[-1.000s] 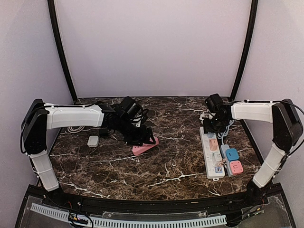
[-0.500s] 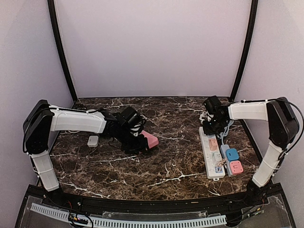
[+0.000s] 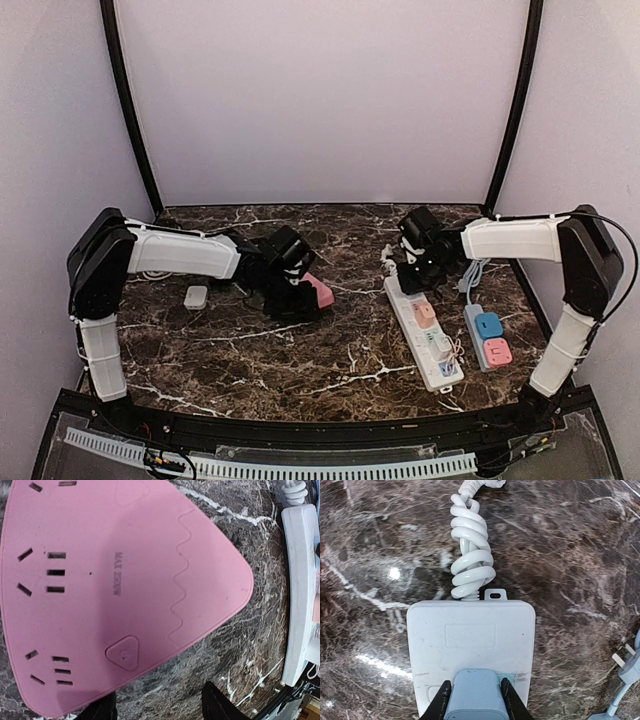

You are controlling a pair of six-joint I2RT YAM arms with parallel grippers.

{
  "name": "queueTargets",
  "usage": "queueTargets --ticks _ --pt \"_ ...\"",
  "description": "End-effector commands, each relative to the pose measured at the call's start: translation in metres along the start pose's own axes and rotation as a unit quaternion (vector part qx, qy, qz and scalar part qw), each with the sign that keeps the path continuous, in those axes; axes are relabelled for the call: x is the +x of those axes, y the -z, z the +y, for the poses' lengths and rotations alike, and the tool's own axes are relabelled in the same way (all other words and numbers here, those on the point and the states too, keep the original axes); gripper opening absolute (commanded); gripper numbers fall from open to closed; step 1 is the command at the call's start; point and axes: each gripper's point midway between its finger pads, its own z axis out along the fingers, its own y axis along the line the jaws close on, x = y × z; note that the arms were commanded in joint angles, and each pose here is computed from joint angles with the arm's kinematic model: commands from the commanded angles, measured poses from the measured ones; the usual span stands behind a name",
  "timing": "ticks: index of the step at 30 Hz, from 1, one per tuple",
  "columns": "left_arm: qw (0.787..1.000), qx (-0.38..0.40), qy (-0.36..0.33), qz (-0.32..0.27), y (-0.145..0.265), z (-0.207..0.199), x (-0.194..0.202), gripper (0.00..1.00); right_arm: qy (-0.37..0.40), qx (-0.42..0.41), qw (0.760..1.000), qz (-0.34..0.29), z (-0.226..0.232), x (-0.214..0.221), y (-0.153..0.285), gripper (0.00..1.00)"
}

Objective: Pull the plug off the socket

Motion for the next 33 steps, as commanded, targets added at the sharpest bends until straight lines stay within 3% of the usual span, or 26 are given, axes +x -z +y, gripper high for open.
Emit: queueTargets --ticks 1,11,21,25,30,33 --pt "0.999 -0.019 -0.007 -0.038 0.003 -0.001 -0.028 0.58 0.006 -0.042 0.999 -0.026 0.041 -0.017 0.011 0.13" --pt "0.998 -0.015 0.028 -0.06 -0.012 0.023 -0.089 0.57 0.045 -0.072 0.996 -0.022 0.093 -0.01 0.013 0.14" --pt "0.997 -0.003 0.003 -0.076 -0.008 0.021 -0.133 0.58 0.081 -0.087 0.993 -0.009 0.131 0.002 0.011 0.16" --pt "0.998 0.025 -0.001 -0.058 -0.003 0.004 -0.123 0.57 0.089 -0.078 0.993 -0.01 0.131 0.002 0.01 0.25" --pt "0.998 0.056 -0.004 -0.038 0.0 -0.017 -0.095 0.51 0.095 -0.074 0.993 -0.015 0.129 0.0 0.013 0.48" --pt "0.995 0.086 0.005 -0.045 0.009 -0.029 -0.091 0.45 0.097 -0.077 0.992 -0.018 0.129 -0.001 0.018 0.52"
